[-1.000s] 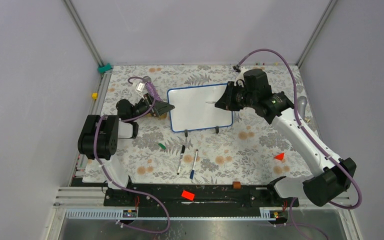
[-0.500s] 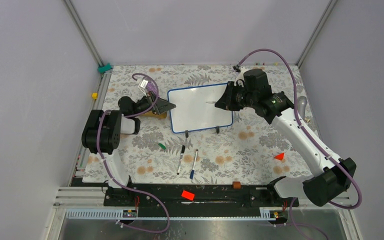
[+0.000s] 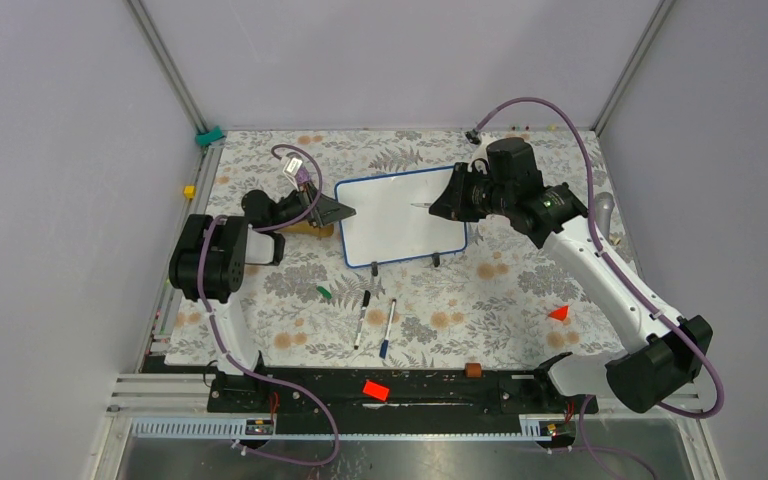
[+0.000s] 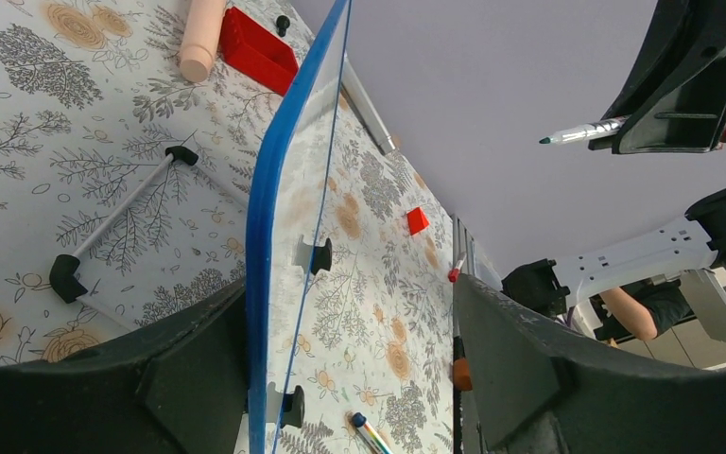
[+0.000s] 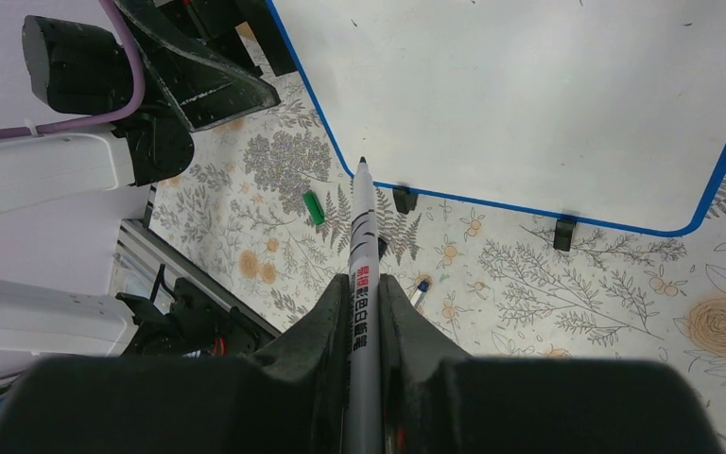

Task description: Write a sentence on the whiteboard

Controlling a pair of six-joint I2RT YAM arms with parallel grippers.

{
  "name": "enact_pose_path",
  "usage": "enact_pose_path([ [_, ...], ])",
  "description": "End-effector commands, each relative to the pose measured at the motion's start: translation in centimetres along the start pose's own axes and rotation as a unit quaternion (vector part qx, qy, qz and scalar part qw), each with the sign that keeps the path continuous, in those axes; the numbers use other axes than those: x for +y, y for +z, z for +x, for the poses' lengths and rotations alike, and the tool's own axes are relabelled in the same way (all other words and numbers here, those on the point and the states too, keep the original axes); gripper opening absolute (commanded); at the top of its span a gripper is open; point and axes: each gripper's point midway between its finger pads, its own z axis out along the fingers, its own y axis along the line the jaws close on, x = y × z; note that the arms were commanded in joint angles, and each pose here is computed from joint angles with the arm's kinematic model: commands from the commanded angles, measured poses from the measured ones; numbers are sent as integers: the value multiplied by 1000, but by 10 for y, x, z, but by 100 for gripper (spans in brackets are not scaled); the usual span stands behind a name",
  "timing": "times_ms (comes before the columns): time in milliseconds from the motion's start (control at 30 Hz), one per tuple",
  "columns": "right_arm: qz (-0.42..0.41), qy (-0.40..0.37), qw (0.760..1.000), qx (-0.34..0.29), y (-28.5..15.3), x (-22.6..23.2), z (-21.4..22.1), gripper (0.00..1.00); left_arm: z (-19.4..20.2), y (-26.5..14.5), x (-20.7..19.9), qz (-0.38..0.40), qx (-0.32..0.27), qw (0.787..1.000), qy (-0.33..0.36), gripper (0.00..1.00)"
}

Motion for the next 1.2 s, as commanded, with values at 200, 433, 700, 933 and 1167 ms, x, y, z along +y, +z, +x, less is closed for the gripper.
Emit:
enact_pose_path([
  [200, -19, -18, 999, -27, -7, 20, -18, 0, -8, -2, -4, 16, -3, 999, 34, 66],
  [433, -25, -25, 999, -19, 2, 27, -19, 0, -10, -8, 3, 3, -14, 1000, 23, 53],
  [700, -32, -33, 999, -10, 13, 37, -19, 0, -9, -6, 11, 2, -12, 1000, 15, 55],
  [933, -29, -50, 998, -7, 28, 47, -21, 0, -8, -1, 11, 8, -3, 1000, -3, 58],
  [1167, -36, -52, 998, -5, 33, 53, -20, 0, -7, -2, 9, 9, -3, 1000, 4, 59],
])
